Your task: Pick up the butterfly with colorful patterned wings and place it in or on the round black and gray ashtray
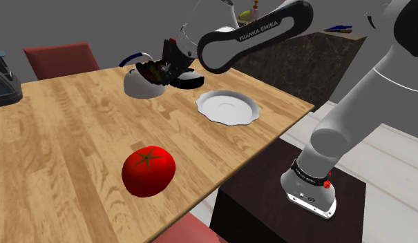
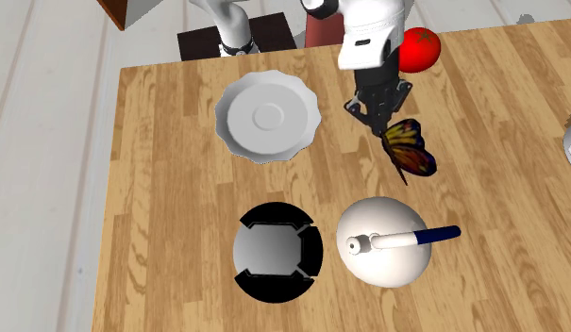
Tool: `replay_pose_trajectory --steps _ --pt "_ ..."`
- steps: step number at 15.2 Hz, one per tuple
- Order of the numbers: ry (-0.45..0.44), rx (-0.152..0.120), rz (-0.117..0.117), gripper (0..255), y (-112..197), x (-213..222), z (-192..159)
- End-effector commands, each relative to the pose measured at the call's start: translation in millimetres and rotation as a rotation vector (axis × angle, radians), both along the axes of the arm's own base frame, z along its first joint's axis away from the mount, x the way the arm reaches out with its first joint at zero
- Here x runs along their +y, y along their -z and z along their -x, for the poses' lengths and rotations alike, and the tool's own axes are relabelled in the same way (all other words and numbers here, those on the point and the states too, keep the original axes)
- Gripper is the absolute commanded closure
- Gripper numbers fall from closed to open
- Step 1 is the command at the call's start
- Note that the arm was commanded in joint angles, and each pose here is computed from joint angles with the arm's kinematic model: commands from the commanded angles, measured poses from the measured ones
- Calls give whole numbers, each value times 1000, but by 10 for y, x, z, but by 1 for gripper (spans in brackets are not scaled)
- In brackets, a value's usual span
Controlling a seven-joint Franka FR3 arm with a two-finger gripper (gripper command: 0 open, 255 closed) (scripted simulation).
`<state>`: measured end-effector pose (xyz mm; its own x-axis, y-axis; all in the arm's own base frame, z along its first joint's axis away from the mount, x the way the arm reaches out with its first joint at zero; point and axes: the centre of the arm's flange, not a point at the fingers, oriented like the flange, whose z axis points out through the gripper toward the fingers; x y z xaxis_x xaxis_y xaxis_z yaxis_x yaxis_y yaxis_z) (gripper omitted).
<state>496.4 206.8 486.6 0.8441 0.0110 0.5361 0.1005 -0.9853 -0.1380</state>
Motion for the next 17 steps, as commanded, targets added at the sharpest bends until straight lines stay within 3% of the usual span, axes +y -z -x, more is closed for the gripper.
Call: replay_pose_trajectory --steps 1,17 --pt "-2 0 0 255 5 -224 -78" --pt "-2 0 0 255 151 -2185 -849"
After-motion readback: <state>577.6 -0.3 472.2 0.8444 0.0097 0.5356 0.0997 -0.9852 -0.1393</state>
